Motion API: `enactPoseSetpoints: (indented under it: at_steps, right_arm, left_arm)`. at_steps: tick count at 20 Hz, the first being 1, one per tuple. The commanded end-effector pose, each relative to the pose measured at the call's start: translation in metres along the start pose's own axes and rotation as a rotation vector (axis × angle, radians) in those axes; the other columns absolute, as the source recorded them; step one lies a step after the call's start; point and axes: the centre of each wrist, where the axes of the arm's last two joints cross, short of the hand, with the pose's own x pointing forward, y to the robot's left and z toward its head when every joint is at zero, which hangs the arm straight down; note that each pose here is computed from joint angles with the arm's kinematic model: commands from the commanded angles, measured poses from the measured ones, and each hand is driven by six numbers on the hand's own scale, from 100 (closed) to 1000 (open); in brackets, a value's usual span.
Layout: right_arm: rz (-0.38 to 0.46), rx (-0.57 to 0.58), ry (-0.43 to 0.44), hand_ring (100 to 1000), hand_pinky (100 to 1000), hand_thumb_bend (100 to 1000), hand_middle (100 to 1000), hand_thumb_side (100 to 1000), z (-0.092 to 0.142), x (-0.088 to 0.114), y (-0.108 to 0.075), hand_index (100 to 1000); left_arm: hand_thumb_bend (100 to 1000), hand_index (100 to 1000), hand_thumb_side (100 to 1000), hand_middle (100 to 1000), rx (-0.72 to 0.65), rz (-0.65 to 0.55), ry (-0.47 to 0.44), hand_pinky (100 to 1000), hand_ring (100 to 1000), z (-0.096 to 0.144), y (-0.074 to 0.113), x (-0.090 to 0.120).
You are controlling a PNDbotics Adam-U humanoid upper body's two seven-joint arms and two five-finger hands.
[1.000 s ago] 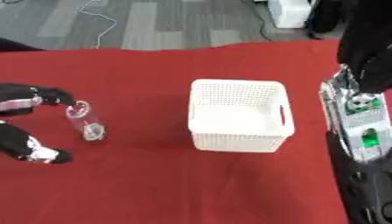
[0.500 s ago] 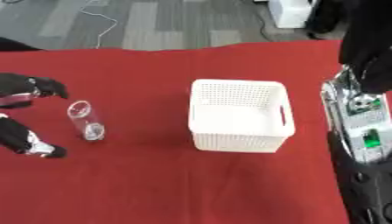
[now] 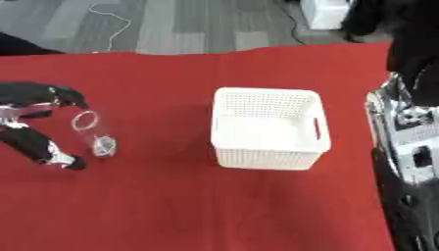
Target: Pick up objects on the table and place them in the box.
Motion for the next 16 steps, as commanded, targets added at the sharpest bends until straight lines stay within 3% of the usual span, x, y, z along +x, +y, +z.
enactPoseSetpoints:
  at_steps: [1, 16]
  right_arm:
    - [-0.01, 0.003, -0.036, 335, 328, 100, 327, 987, -0.01, 0.002, 0.001, 519]
    - [-0.037, -0.008, -0.052, 336, 330, 100, 328, 985, -0.015, 0.001, 0.007, 520]
  left_arm:
    - [633, 941, 649, 954, 0.048, -0.023, 0.027, 1000, 1000, 0.0, 0.006, -0.008]
    - [593, 956, 611, 982, 0.199, 0.023, -0.033, 1000, 996, -0.018, -0.011, -0.013]
